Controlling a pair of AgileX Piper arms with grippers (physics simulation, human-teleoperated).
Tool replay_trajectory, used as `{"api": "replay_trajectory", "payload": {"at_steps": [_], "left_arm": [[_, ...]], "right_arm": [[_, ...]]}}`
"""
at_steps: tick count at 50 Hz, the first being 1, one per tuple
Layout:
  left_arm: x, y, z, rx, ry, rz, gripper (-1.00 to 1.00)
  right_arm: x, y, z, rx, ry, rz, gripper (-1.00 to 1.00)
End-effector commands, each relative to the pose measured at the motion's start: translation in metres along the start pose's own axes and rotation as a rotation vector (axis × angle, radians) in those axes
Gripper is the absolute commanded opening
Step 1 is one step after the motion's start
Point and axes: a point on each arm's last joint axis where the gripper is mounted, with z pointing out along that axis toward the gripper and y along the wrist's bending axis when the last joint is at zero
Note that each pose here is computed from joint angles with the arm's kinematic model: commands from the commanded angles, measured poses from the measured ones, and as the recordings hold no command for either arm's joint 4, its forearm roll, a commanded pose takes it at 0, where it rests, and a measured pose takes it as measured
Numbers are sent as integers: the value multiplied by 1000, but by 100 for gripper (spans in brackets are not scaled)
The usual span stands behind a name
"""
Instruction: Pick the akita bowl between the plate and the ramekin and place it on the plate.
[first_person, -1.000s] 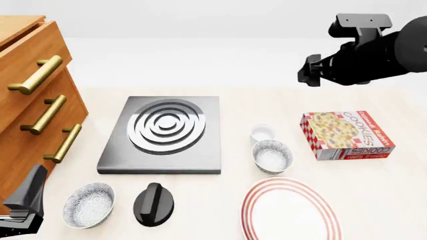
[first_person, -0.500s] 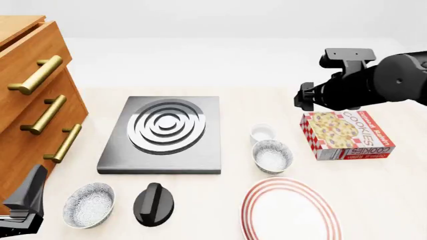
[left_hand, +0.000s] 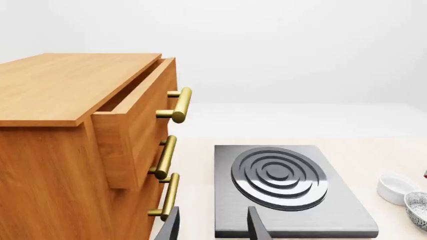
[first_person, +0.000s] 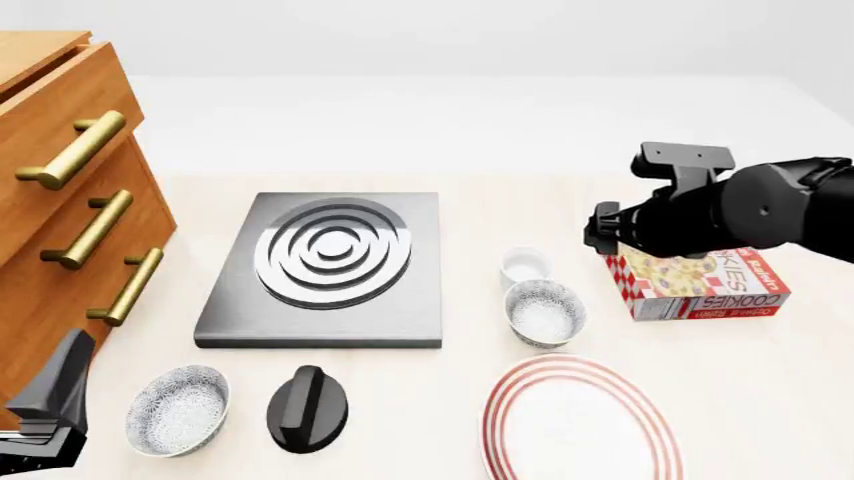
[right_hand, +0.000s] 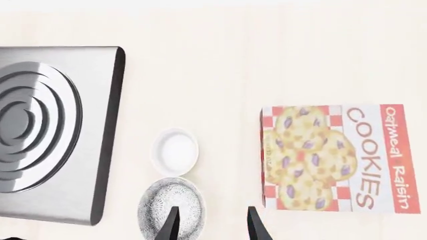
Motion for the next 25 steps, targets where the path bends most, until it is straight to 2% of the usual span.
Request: {"api": "replay_trajectory", "payload": {"at_steps": [1, 17, 25], "left_arm": [[0, 0, 0, 0, 0, 0, 100], [0, 0, 0, 0, 0, 0, 100], [0, 0, 0, 0, 0, 0, 100]], "right_arm": [[16, -1, 20, 1, 26, 40, 100], [27, 1, 21, -5, 38, 57, 100], [33, 1, 21, -6, 40, 45, 100]]}}
